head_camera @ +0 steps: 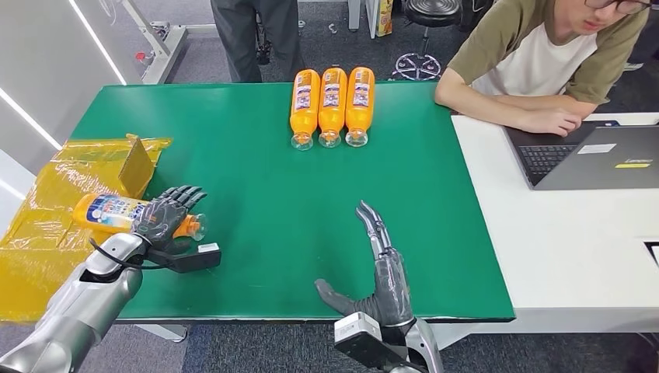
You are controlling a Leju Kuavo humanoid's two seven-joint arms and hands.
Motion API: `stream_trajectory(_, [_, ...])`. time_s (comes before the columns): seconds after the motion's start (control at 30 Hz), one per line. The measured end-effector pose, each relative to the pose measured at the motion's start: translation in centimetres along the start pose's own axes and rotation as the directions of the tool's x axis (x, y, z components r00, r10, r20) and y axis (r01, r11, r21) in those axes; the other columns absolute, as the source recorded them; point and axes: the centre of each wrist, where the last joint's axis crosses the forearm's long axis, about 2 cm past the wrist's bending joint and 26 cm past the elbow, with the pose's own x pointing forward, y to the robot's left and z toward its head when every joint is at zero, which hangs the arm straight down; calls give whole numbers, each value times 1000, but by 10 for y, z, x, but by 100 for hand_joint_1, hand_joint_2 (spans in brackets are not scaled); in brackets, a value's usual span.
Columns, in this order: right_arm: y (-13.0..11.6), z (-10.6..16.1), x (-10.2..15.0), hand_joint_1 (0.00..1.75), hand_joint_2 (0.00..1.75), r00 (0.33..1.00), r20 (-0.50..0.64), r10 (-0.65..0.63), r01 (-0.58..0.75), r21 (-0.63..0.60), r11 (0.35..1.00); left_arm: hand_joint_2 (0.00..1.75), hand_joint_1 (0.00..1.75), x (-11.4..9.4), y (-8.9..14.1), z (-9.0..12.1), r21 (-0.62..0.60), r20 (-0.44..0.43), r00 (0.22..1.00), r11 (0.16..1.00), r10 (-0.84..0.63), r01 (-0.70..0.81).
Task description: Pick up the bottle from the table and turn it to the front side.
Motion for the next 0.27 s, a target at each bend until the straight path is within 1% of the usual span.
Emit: stream_trajectory(0.27, [0,0,0,0,175,1000,-3,2,-2,0,1000,175,0,4,0,-2,10,18,999,999,44,-44])
